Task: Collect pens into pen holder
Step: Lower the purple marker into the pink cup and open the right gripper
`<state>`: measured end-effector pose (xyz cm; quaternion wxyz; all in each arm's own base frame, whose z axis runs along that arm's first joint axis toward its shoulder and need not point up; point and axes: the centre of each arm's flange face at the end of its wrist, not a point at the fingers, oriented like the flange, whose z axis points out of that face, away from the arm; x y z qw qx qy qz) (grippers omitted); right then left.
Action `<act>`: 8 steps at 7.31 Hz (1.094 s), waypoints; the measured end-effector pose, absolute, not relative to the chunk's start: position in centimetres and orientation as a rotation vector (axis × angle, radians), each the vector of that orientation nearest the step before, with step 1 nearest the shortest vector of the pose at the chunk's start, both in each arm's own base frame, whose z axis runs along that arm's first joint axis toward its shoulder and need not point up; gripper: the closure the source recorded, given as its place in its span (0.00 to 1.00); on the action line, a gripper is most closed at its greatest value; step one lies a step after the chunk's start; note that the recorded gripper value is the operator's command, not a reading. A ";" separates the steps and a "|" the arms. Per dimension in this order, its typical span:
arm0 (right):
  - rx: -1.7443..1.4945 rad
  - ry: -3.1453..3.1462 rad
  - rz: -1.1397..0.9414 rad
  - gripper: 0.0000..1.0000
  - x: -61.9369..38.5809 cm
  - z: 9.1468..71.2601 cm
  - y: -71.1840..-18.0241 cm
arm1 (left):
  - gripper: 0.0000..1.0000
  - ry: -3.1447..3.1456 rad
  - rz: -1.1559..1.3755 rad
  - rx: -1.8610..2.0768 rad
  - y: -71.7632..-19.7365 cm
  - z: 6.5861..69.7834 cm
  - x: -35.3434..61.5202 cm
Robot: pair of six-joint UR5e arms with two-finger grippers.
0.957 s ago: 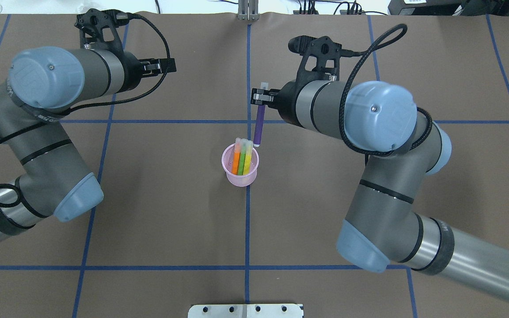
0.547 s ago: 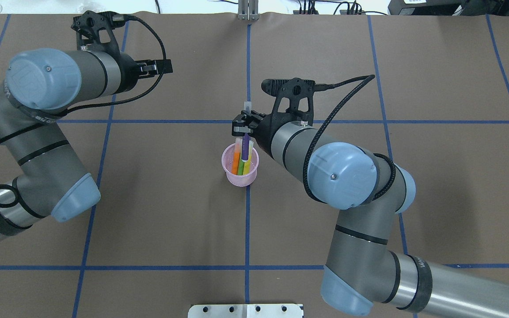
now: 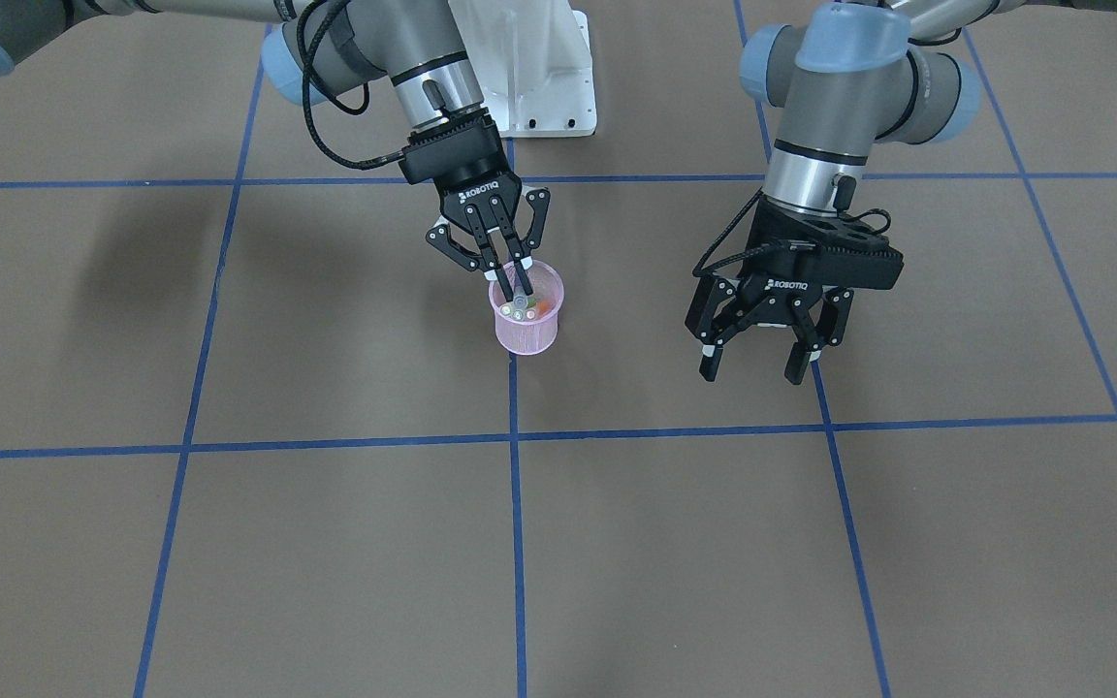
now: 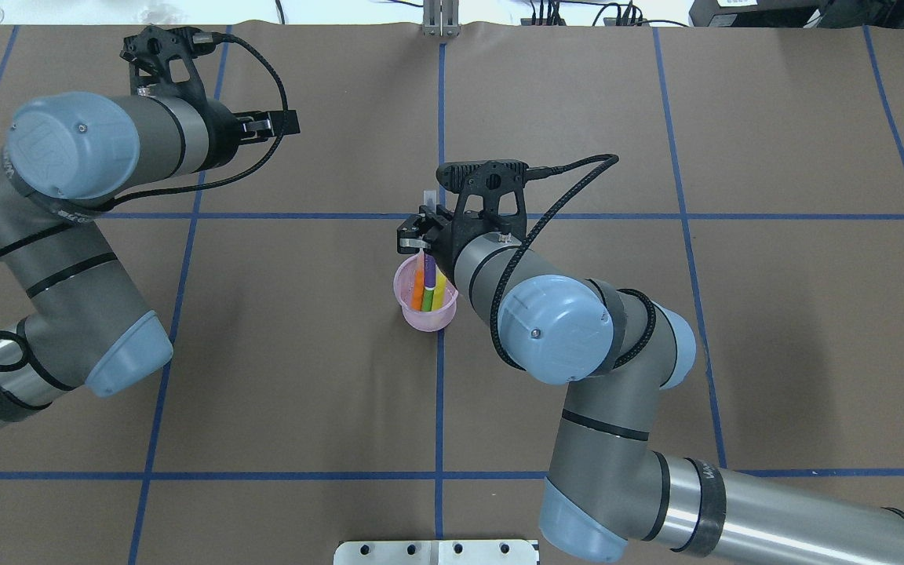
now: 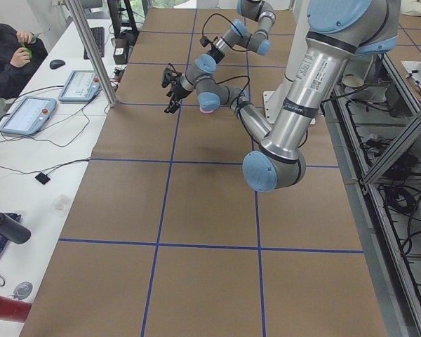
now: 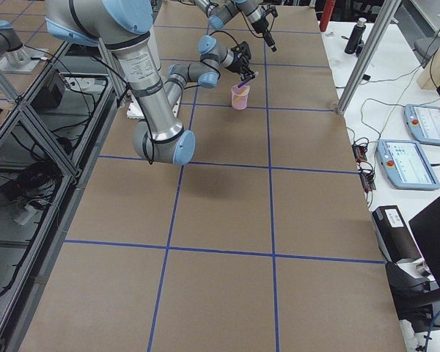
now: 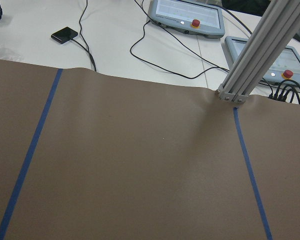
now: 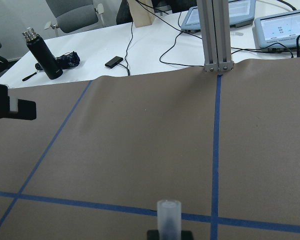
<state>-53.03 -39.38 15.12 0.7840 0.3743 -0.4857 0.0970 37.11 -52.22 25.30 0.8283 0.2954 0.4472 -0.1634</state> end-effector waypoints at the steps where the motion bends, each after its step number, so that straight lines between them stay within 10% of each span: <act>1: 0.805 -1.041 0.204 1.00 -53.5 15.4 -39.3 | 0.00 0.948 -0.347 0.627 -52.2 25.4 37.1; 4: 0.822 -1.019 0.184 1.00 -55.1 15.8 -37.7 | 0.00 0.944 -0.347 0.624 -52.3 25.6 37.2; 5: 0.830 -1.014 0.183 0.69 -55.6 15.8 -37.0 | 0.00 0.941 -0.347 0.622 -52.4 25.8 37.3; 6: 0.835 -1.011 0.182 0.01 -55.9 15.9 -36.5 | 0.00 0.938 -0.348 0.620 -52.4 25.9 37.4; 8: 0.854 -1.007 0.193 0.01 -56.1 15.6 -35.9 | 0.00 0.936 -0.348 0.620 -52.5 26.0 37.4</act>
